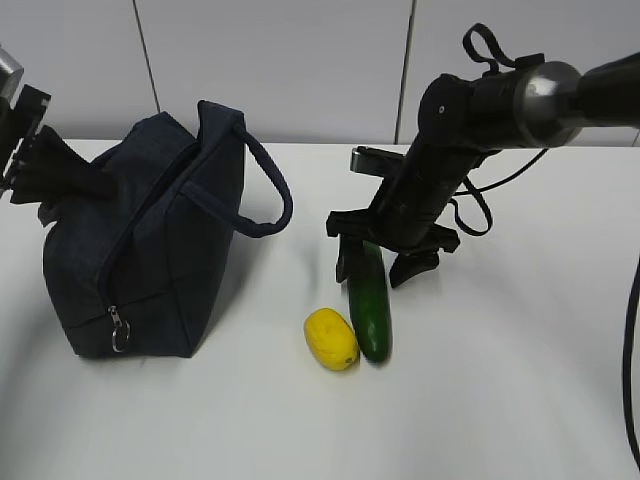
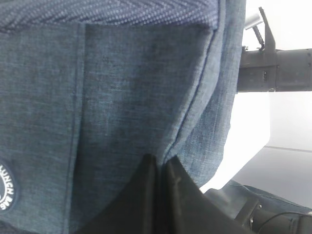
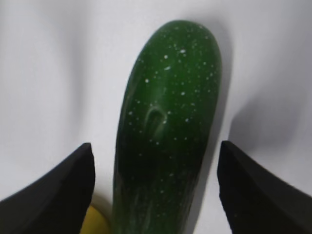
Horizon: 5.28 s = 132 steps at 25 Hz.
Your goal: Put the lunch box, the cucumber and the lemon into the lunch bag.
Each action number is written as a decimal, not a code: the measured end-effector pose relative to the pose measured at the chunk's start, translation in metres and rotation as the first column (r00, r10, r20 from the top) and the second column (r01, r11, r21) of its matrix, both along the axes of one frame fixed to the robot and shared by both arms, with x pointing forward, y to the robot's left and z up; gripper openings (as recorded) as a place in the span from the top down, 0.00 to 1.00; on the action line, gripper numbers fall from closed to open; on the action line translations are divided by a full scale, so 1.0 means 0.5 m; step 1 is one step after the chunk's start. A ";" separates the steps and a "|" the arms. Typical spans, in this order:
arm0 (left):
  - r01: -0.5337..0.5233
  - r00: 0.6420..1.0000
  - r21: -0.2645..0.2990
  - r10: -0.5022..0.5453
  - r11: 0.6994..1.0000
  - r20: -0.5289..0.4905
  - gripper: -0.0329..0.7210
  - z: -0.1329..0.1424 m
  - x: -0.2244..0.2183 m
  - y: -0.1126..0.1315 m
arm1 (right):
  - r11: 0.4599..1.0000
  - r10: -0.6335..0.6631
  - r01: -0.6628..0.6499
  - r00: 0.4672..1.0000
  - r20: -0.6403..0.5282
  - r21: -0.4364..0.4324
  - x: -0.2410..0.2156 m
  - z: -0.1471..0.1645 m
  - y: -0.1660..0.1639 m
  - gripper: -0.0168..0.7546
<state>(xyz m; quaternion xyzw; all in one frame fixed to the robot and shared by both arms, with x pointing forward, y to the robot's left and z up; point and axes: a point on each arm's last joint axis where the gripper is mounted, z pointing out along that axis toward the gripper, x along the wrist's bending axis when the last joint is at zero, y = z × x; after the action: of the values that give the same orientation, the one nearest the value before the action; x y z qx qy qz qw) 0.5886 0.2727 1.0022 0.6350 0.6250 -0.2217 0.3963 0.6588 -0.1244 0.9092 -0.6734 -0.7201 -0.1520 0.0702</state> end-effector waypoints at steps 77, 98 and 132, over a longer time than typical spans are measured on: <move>-0.064 0.993 -0.174 0.079 0.983 0.083 0.97 0.030 0.019 -0.013 | 0.641 -0.059 -0.028 0.995 0.086 0.767 0.034 0.172 0.168 0.52; -0.069 0.992 -0.188 0.087 0.980 0.090 0.97 0.032 0.021 -0.014 | 0.642 -0.052 -0.019 0.996 0.068 0.767 0.034 0.155 0.175 0.41; -0.024 0.996 -0.115 0.034 0.993 0.088 0.97 0.021 0.013 -0.010 | 0.709 0.288 -0.331 0.942 0.173 0.623 -0.030 0.233 0.123 0.34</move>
<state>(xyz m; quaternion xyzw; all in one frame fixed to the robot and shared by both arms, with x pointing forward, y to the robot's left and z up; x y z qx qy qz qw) 0.5950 0.2677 1.0125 0.6115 0.6022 -0.2223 0.4626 0.6440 -0.0630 1.0258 -0.4727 -0.7280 -0.3967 0.2986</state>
